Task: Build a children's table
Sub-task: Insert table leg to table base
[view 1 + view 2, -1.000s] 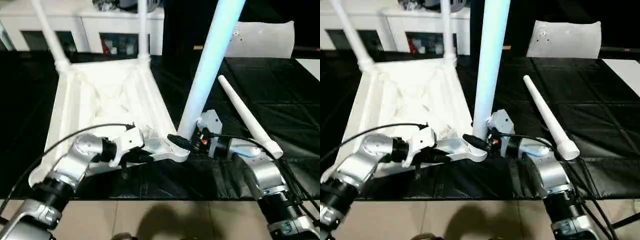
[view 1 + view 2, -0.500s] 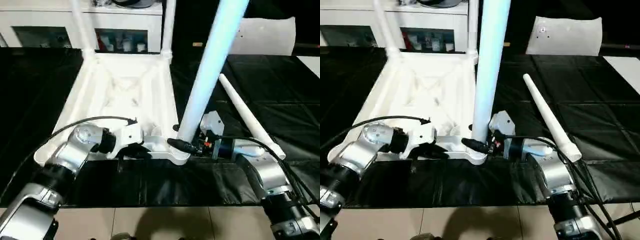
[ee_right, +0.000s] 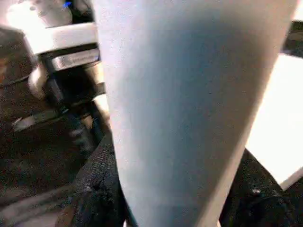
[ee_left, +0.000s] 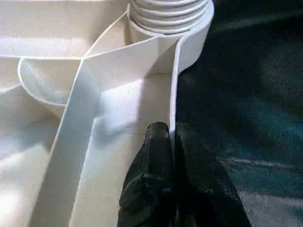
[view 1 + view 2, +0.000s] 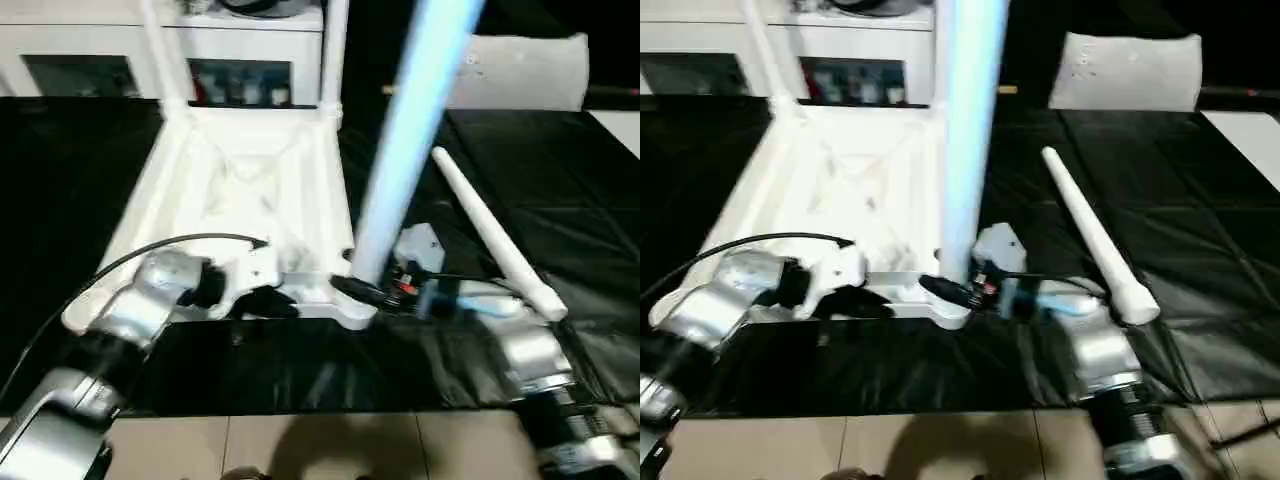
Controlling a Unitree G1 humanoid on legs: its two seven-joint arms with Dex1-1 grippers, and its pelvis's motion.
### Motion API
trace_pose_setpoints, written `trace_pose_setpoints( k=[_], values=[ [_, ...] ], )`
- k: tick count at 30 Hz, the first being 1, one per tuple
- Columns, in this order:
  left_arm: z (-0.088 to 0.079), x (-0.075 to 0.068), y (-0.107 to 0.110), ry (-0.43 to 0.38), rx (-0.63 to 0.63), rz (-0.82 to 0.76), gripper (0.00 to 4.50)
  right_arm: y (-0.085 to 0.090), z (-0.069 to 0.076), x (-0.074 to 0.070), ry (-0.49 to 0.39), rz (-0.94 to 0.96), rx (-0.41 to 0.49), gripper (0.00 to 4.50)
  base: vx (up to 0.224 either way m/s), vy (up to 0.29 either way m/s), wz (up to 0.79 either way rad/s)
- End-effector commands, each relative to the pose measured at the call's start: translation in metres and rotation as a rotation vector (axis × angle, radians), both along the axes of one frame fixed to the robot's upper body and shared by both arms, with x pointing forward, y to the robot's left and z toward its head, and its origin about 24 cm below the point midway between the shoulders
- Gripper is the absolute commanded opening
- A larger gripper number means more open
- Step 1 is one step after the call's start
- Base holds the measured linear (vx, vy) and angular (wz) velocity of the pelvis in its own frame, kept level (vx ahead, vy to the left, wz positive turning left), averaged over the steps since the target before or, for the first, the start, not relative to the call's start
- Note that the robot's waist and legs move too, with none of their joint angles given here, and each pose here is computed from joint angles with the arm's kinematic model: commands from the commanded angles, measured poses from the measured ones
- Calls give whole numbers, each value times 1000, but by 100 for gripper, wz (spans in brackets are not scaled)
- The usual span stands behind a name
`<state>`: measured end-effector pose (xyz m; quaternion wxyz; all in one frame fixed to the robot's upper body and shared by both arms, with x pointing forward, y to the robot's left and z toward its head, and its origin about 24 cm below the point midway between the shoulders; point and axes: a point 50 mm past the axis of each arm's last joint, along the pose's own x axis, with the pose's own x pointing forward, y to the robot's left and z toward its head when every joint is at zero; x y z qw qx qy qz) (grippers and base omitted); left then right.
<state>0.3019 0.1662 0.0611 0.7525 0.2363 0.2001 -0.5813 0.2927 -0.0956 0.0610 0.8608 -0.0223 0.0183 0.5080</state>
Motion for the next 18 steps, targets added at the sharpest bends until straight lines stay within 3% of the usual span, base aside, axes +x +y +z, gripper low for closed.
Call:
trace_pose_setpoints(
  k=[1, 8, 13, 18],
  values=[
    [8, 2, -2, -67, -62, 163, 0, 3, -47, -9, 194, -59, -124, 189, 0, 0, 0],
    [0, -28, -29, -20, -130, 288, 0, 14, -39, 19, 187, -297, -77, 189, 0, 0, 0],
    [5, -26, -47, -37, -146, 321, 0, 18, -35, 32, 223, -385, -39, 189, 0, 0, 0],
    [9, -25, -53, -41, -142, 334, 0, 23, -37, 34, 253, -393, -28, 189, 0, 0, 0]
  ],
)
